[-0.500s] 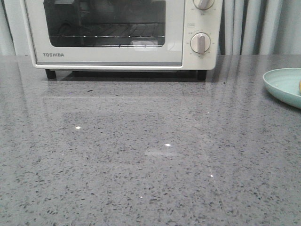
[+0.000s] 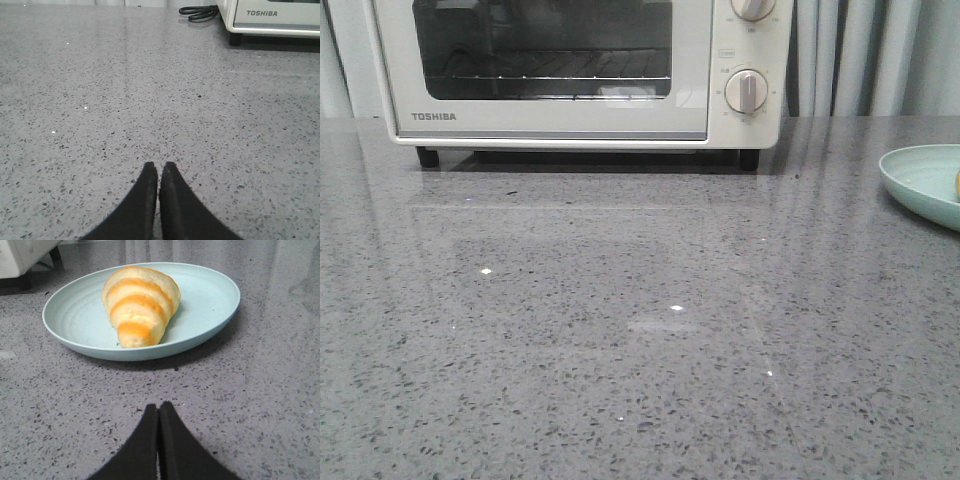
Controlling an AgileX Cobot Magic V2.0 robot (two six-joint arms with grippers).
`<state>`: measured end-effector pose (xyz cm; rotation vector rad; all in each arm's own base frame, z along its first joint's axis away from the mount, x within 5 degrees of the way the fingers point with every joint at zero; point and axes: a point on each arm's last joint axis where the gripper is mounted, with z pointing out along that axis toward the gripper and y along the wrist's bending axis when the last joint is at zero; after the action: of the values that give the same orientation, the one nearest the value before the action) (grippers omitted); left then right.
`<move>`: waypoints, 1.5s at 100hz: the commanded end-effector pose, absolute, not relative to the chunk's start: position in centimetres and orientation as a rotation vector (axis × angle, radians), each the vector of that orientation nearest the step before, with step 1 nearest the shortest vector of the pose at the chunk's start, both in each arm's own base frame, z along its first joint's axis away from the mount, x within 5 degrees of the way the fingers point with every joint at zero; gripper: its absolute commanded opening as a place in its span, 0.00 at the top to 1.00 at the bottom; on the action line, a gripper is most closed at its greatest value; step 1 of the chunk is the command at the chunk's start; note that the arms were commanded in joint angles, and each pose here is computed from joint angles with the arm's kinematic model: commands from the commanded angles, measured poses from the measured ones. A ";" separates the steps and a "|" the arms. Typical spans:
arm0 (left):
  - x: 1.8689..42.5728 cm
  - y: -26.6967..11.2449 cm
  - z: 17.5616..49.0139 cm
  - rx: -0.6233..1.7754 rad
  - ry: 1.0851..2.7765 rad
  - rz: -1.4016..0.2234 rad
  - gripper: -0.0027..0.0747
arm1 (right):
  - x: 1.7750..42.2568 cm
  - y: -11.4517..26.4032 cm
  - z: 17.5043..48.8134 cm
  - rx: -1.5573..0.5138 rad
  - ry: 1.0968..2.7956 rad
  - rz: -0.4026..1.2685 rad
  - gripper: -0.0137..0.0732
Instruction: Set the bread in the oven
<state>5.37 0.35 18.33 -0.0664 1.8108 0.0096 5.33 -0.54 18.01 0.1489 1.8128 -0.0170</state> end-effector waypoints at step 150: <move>4.5 0.2 25.0 -0.198 1.137 -0.262 0.99 | 4.9 -0.4 25.0 0.264 1.250 0.211 0.92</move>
<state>5.29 0.11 23.03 -0.1703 1.2854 -0.1969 5.18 -0.39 23.17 0.2214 1.2588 0.1644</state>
